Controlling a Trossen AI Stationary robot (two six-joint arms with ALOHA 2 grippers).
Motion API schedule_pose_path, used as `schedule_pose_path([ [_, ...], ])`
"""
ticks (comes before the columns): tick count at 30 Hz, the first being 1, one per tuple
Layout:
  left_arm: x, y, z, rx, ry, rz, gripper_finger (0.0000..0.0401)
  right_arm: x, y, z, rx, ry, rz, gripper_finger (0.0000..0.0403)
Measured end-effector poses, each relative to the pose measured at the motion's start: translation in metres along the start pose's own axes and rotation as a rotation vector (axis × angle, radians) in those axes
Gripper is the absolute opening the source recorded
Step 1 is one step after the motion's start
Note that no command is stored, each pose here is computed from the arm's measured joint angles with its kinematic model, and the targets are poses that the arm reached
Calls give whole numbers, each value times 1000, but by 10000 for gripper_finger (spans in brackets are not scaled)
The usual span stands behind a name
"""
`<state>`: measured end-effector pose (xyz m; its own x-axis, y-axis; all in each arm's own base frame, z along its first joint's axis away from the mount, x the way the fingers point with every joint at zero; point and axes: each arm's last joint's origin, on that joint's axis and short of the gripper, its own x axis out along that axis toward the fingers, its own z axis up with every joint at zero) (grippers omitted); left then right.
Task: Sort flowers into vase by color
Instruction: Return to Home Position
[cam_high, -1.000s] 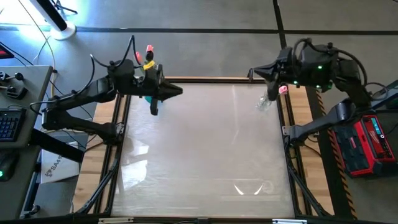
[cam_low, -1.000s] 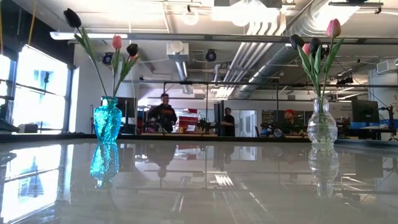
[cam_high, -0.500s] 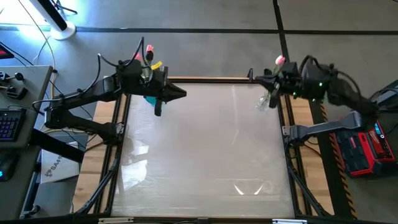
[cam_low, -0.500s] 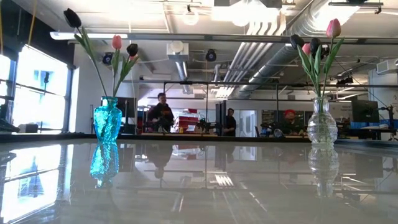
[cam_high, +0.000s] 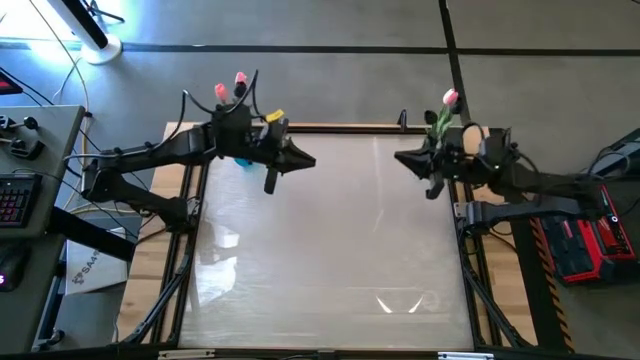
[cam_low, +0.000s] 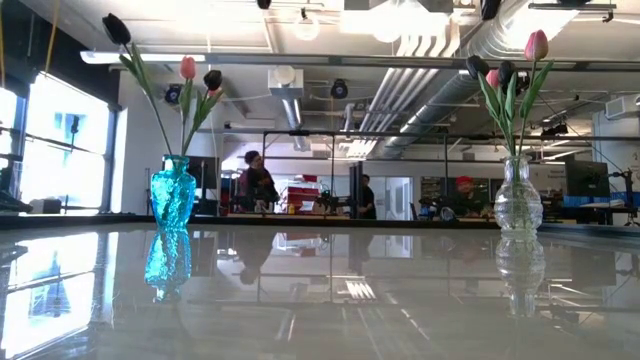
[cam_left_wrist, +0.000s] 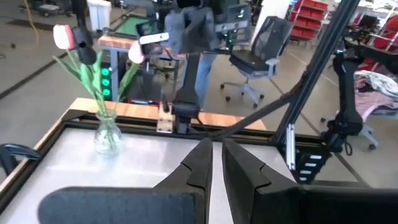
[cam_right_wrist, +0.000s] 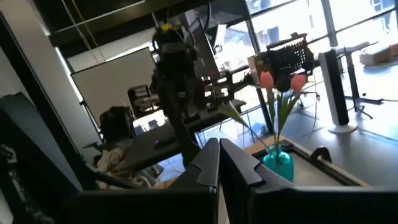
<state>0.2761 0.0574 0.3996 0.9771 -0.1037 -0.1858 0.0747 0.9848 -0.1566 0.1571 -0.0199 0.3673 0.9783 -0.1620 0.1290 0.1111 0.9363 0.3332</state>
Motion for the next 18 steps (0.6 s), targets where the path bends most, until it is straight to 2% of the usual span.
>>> schedule_pose_path([
  [3,1,-4,0,5,-2,-13,23,4,-4,-10,46,13,-13,0],
  [5,-1,-6,1,14,-9,-8,23,4,-5,-11,123,-12,-59,0],
  [7,-6,-7,4,19,-18,-7,23,2,-5,-8,141,-36,-72,0],
  [15,-27,-8,7,31,-18,38,3,-13,2,2,-23,-45,79,0],
  [18,-28,-10,-6,1,-71,22,1,-17,3,2,-98,-34,122,0],
])
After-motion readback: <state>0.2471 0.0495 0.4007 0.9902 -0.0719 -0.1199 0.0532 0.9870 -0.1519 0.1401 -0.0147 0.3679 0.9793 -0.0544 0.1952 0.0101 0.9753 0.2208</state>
